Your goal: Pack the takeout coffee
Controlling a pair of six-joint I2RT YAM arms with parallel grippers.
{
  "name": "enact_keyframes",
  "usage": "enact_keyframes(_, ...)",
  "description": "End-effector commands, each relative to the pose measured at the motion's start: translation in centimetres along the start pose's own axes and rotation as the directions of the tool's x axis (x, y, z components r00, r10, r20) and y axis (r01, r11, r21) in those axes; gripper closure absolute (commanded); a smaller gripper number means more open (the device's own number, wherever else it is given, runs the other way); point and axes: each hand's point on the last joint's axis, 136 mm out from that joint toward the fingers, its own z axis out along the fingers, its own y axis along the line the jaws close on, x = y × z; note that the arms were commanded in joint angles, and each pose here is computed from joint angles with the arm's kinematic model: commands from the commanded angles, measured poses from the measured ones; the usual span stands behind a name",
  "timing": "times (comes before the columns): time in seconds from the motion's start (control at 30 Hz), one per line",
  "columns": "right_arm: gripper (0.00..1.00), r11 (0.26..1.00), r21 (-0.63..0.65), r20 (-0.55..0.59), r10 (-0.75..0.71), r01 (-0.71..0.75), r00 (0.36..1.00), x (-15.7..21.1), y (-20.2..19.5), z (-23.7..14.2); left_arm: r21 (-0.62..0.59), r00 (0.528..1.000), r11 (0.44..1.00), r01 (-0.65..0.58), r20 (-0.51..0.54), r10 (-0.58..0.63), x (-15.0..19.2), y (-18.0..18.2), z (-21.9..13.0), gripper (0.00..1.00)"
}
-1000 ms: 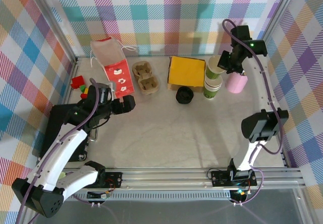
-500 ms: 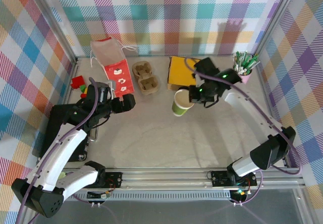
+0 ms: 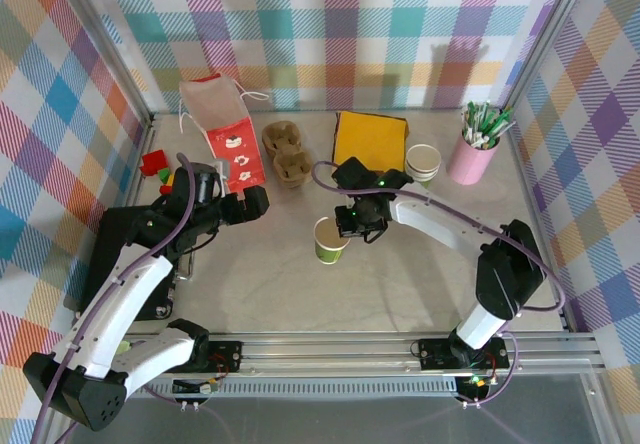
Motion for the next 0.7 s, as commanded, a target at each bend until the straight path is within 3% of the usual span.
enact_keyframes(0.0, 0.89, 1.0, 0.012, 0.013, 0.007, -0.007, 1.0, 0.0, 0.0, 1.1, 0.022, 1.0, 1.0, -0.002, 0.015, 0.001, 0.0, -0.4, -0.2, 0.0)
enact_keyframes(0.27, 0.85, 0.999, 0.05, -0.004, 0.004, -0.003, 1.0, 1.0, -0.5, 2.6, 0.015, 1.0, 1.0, -0.001, 0.019, 0.001, 0.2, -0.2, -0.5, 0.0)
enact_keyframes(0.4, 0.72, 0.998, 0.062, 0.0, -0.001, 0.001, 1.0, 0.9, -0.4, 2.0, 0.01, 1.0, 1.0, -0.004, 0.021, 0.004, 0.2, -0.1, -0.7, 0.0)
enact_keyframes(0.5, 0.55, 0.998, 0.068, 0.026, -0.004, 0.002, 1.0, 0.2, -0.1, 0.3, -0.002, 1.0, 1.0, -0.003, 0.022, 0.003, 0.1, 0.1, -0.9, 0.0)
enact_keyframes(0.67, 0.47, 0.992, 0.123, 0.102, -0.035, 0.022, 0.994, -2.5, 0.1, -3.7, -0.003, 1.0, 1.0, -0.005, 0.031, 0.005, 0.0, 0.1, -1.5, 0.0)
